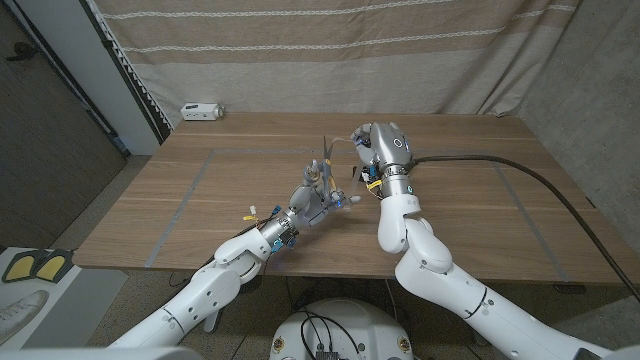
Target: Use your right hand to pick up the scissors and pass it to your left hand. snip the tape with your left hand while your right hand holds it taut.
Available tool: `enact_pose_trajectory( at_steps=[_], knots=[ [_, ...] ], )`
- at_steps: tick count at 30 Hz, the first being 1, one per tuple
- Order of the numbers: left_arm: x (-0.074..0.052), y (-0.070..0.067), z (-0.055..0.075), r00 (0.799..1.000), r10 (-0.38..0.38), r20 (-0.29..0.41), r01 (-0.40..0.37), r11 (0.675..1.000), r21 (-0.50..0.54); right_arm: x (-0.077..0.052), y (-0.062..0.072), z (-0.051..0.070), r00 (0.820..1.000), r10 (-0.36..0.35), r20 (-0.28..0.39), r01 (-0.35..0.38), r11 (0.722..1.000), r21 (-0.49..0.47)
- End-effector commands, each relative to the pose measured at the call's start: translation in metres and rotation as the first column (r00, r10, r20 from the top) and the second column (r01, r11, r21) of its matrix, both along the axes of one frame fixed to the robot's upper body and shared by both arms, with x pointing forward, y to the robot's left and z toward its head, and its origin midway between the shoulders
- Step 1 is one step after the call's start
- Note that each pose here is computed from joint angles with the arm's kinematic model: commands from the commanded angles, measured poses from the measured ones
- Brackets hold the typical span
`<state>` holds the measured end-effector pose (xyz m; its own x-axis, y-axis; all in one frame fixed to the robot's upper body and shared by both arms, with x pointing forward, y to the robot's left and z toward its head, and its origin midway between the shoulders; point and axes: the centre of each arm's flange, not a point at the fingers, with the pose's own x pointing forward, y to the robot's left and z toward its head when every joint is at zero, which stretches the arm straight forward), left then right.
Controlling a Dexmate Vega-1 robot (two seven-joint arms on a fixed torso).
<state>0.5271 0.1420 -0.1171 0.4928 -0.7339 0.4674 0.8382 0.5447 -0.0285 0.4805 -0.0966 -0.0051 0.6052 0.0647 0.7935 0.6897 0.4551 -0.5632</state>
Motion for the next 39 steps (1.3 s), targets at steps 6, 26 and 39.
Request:
enact_pose_trajectory(
  at_steps=[6, 26, 39],
  knots=[
    [0.001, -0.006, 0.001, 1.0, -0.011, 0.007, 0.011, 1.0, 0.003, -0.004, -0.005, -0.001, 1.0, -0.004, 0.011, 0.003, 1.0, 0.007],
    [0.0, -0.006, 0.003, 1.0, 0.009, 0.011, -0.009, 1.0, 0.007, -0.009, -0.004, -0.003, 1.0, -0.003, 0.026, 0.002, 1.0, 0.01],
    [-0.003, -0.005, 0.006, 0.999, 0.038, 0.027, -0.039, 0.999, 0.007, -0.016, -0.004, -0.003, 0.999, 0.004, 0.05, -0.005, 1.0, 0.006]
  ],
)
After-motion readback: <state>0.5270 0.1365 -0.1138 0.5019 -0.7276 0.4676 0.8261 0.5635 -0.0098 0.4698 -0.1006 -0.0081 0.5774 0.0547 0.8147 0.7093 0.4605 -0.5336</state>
